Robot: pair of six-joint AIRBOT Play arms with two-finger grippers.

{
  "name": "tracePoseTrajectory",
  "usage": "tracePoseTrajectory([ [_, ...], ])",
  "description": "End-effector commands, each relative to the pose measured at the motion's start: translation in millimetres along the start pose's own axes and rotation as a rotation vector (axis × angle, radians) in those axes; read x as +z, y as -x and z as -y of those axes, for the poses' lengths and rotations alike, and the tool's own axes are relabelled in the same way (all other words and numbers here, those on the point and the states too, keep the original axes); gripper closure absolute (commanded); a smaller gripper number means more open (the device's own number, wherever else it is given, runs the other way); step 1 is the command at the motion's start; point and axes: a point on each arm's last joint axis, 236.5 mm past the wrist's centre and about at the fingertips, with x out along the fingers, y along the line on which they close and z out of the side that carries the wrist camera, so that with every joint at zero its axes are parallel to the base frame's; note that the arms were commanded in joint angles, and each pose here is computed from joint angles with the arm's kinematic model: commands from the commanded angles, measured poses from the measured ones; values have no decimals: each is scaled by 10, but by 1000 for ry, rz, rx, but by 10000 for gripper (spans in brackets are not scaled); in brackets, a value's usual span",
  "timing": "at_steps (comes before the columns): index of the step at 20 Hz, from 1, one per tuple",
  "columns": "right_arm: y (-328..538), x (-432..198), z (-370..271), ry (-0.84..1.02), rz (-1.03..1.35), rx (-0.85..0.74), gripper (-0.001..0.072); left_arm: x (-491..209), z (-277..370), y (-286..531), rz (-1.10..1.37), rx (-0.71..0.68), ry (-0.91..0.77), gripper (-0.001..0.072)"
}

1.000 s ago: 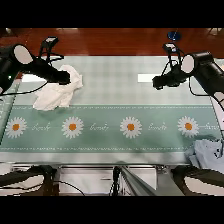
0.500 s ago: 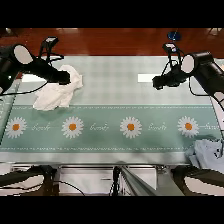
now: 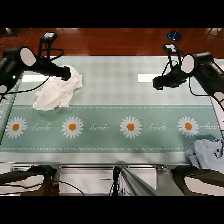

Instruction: Fold the shirts.

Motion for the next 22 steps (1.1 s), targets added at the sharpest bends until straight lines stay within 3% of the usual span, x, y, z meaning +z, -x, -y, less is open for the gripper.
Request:
tracePoseTrajectory([
  [1,3,-16,-2,1,-7,0,221,-90,-223,-325,-37,79,-60,-13],
  [10,3,-16,-3,0,-7,0,222,-793,-344,-978,-277,56,-30,-6],
  [11,3,-15,-3,0,-7,0,222,-830,-331,-995,-291,52,-30,145],
  [12,2,-16,-4,1,-7,0,221,-871,-322,-979,-310,48,-30,545],
  [13,2,-17,-4,1,-8,0,222,-875,-330,-940,-325,48,-39,673],
  [17,7,-26,91,21,-12,-39,222,-313,-552,-458,-269,121,-67,674],
  [20,53,-160,446,82,-76,-188,222,565,-581,399,-30,166,-4,674],
  [22,160,-289,788,126,-147,-334,221,1055,-345,1126,164,123,15,674],
])
